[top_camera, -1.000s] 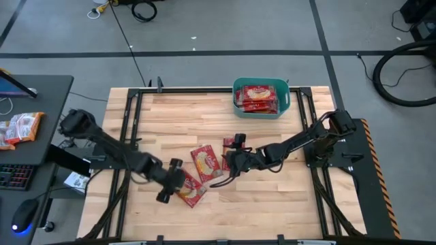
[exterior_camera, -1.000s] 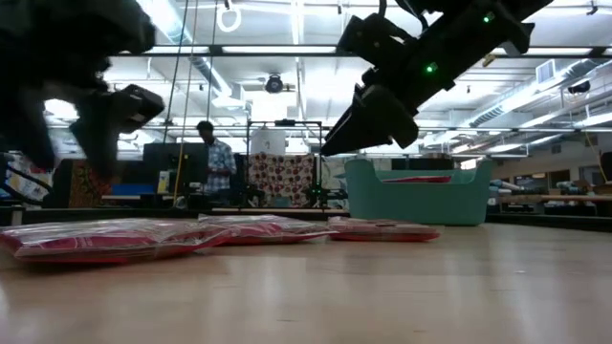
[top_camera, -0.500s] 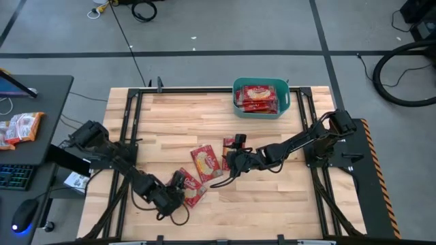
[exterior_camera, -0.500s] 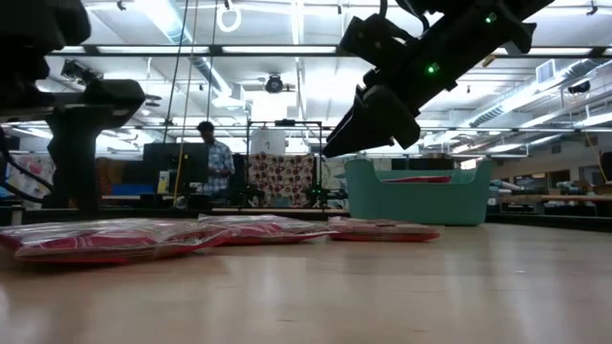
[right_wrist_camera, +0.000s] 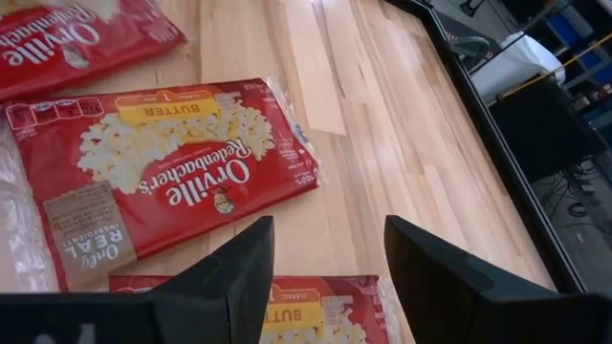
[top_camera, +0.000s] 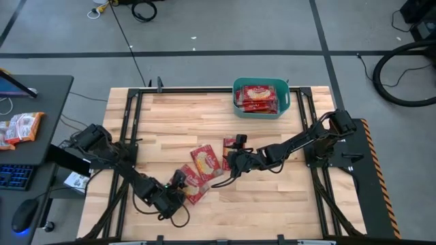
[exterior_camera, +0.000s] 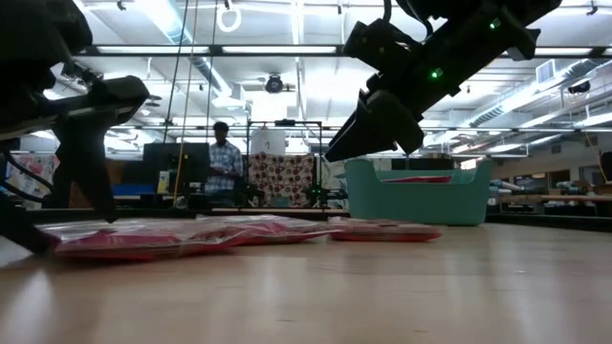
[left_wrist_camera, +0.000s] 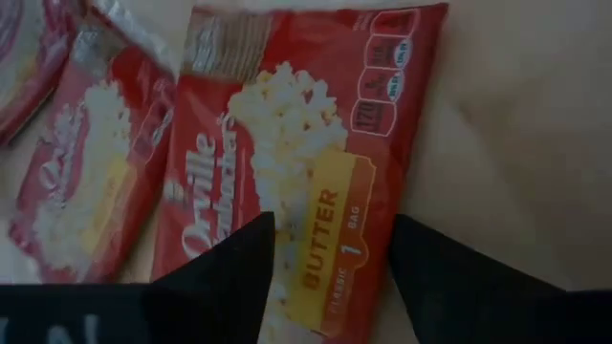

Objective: Sort popcorn bags into baskets
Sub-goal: Put the popcorn bag into the green bin

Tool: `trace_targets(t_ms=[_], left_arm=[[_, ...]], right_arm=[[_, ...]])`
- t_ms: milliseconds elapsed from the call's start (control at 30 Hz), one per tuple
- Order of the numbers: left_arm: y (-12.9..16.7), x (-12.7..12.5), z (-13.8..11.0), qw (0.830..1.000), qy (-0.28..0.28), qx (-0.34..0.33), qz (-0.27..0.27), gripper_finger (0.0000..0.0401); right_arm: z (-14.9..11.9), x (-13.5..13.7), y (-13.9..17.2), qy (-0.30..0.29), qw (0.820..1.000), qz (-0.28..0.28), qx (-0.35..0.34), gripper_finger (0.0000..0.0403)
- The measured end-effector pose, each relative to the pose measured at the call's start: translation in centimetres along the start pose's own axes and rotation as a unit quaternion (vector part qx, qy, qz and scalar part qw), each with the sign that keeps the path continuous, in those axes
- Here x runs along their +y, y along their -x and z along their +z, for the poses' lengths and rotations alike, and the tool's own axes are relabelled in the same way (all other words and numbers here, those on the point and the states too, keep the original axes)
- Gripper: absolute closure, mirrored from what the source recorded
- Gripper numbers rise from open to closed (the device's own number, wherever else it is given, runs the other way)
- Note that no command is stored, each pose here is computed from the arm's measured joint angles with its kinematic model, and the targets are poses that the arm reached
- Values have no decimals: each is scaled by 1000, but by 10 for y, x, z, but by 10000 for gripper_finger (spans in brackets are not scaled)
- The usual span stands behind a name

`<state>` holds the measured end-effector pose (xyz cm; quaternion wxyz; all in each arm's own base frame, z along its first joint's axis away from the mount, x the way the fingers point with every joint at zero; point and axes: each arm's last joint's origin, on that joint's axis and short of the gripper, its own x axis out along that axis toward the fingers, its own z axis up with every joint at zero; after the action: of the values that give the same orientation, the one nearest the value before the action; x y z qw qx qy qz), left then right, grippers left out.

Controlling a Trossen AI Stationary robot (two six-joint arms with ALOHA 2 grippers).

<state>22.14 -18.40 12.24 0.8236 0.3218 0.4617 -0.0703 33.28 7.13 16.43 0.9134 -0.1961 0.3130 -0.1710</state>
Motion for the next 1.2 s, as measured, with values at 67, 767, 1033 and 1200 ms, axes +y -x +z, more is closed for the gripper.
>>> trace_targets(t_ms=[67,767,1033,1200], left_arm=[[0,1,-1,1000,-10,4,4,214],[28,50,-1,990,119,-13,-78,396],[47,104,-7,963,247,-54,-96,397],[46,120,-8,949,294,-67,-91,398]], right_arm=[[0,0,0,0,1000,0,0,199],[17,18,15,23,995,42,-83,199],[31,27,24,10,979,119,-163,193],[31,24,22,5,979,120,-166,175]])
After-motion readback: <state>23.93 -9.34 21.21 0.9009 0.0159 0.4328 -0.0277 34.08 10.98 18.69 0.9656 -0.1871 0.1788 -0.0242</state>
